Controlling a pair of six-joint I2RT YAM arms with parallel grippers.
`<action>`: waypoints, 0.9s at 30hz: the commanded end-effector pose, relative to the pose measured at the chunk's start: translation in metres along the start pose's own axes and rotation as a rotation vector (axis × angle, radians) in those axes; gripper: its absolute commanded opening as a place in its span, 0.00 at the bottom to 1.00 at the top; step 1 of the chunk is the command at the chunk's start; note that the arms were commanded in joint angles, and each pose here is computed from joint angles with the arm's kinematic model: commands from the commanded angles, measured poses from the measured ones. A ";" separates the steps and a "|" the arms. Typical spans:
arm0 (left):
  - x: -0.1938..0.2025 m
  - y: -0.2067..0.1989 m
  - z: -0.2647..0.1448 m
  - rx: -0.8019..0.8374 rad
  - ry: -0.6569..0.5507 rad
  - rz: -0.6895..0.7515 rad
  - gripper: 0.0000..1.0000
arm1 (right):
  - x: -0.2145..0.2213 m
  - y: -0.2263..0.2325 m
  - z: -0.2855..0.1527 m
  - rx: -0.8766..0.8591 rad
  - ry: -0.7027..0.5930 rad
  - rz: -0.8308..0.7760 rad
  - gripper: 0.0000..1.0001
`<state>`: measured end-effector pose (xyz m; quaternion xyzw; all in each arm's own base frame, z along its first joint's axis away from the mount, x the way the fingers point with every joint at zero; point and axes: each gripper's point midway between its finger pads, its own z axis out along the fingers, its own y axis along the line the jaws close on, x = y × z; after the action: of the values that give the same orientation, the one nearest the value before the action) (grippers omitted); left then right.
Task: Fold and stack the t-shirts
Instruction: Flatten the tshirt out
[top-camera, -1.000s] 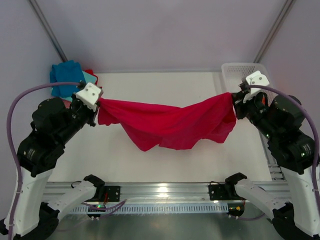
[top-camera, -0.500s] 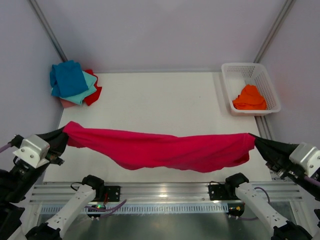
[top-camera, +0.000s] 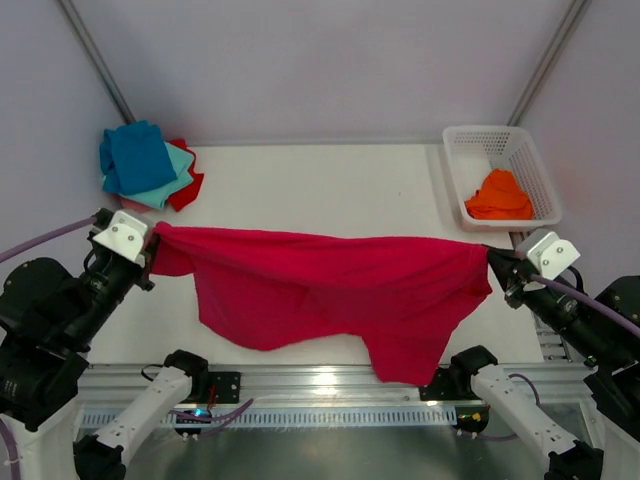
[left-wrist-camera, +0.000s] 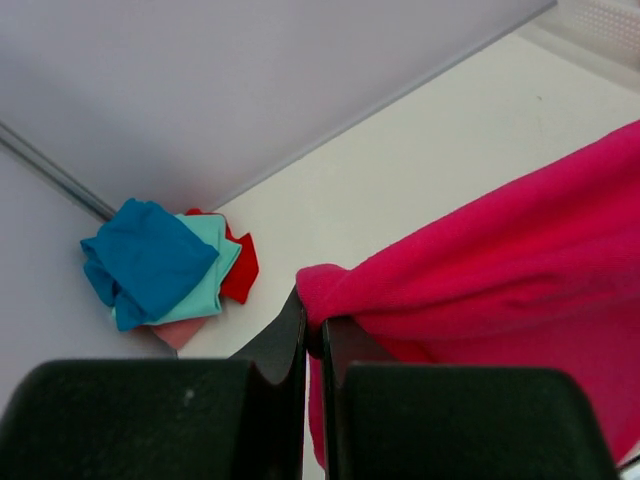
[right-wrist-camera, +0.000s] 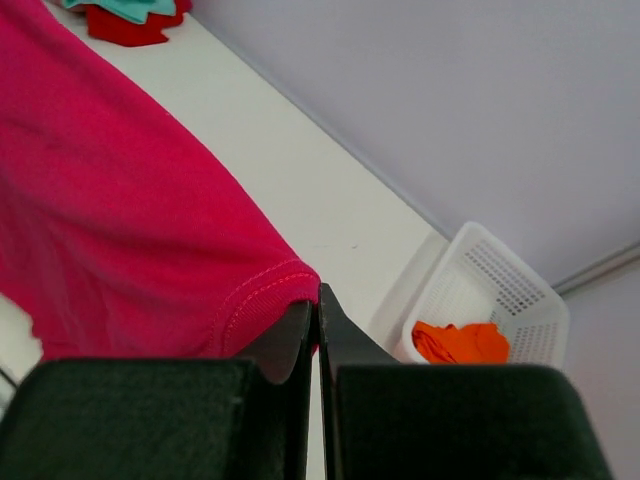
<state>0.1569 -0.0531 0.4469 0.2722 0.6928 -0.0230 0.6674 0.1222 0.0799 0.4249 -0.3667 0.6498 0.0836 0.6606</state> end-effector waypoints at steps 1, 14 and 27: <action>-0.008 0.025 -0.011 -0.136 -0.030 0.032 0.00 | -0.020 -0.054 -0.024 0.305 -0.048 -0.006 0.03; -0.002 0.040 -0.015 -0.226 -0.013 0.053 0.00 | -0.012 -0.095 -0.041 0.569 -0.011 0.015 0.03; -0.002 0.022 -0.032 -0.128 -0.030 0.086 0.00 | -0.021 -0.076 -0.057 0.505 -0.060 0.019 0.03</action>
<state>0.1506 -0.0308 0.4446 0.2618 0.6886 0.0325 0.6754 0.1355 0.0101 0.4567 -0.2088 0.6562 -0.0570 0.7229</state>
